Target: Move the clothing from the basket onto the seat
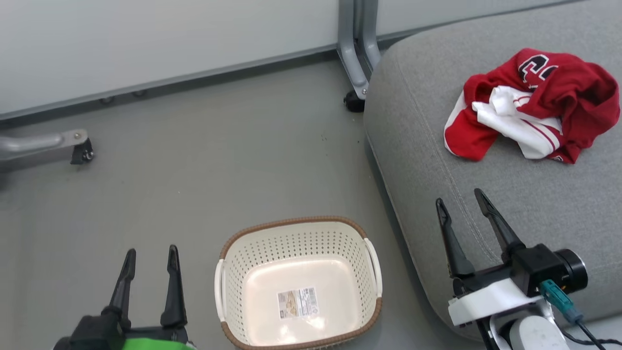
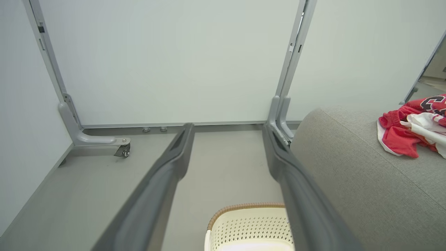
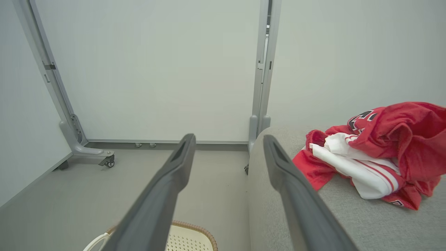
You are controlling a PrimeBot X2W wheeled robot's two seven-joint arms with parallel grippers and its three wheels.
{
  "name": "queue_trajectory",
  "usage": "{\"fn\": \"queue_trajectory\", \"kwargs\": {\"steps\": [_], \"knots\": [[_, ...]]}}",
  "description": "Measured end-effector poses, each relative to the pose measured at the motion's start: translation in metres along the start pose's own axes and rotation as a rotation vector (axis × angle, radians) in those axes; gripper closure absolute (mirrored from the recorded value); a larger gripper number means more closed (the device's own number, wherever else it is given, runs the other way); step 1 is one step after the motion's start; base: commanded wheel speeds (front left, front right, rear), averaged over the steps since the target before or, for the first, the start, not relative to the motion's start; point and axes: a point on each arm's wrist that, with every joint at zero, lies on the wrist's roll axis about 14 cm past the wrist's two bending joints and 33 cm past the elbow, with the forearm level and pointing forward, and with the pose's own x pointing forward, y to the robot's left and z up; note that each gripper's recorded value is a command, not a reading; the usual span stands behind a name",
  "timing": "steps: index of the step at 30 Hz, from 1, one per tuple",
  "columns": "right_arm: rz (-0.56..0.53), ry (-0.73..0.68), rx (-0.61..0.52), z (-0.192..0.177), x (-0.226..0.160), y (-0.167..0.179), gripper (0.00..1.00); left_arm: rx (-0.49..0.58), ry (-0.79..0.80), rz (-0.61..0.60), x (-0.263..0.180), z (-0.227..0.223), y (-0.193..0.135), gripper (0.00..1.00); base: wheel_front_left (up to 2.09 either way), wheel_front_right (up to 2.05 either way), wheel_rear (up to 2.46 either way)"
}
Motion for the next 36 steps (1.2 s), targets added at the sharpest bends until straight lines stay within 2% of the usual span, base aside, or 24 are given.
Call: {"fn": "queue_trajectory", "kwargs": {"steps": [12, 33, 34, 36], "knots": [[0.024, -0.075, -0.004, 0.027, -0.031, 0.016, 0.0, 0.036, -0.004, 0.113, -0.071, 0.005, 0.024, 0.0, 0.0, 0.0, 0.0], [0.036, -0.089, -0.004, 0.031, -0.038, 0.022, 0.0, 0.047, -0.027, 0.112, -0.082, 0.01, 0.022, 0.0, 0.0, 0.0, 0.0], [0.035, -0.086, -0.004, 0.03, -0.039, 0.022, 1.0, 0.054, -0.025, 0.11, -0.082, 0.01, 0.022, 1.0, 0.0, 0.0, 0.0], [0.036, -0.045, 0.004, 0.018, -0.044, 0.023, 1.0, 0.049, 0.003, 0.113, -0.084, 0.0, 0.022, 1.0, 0.0, 0.0, 0.0]]}}
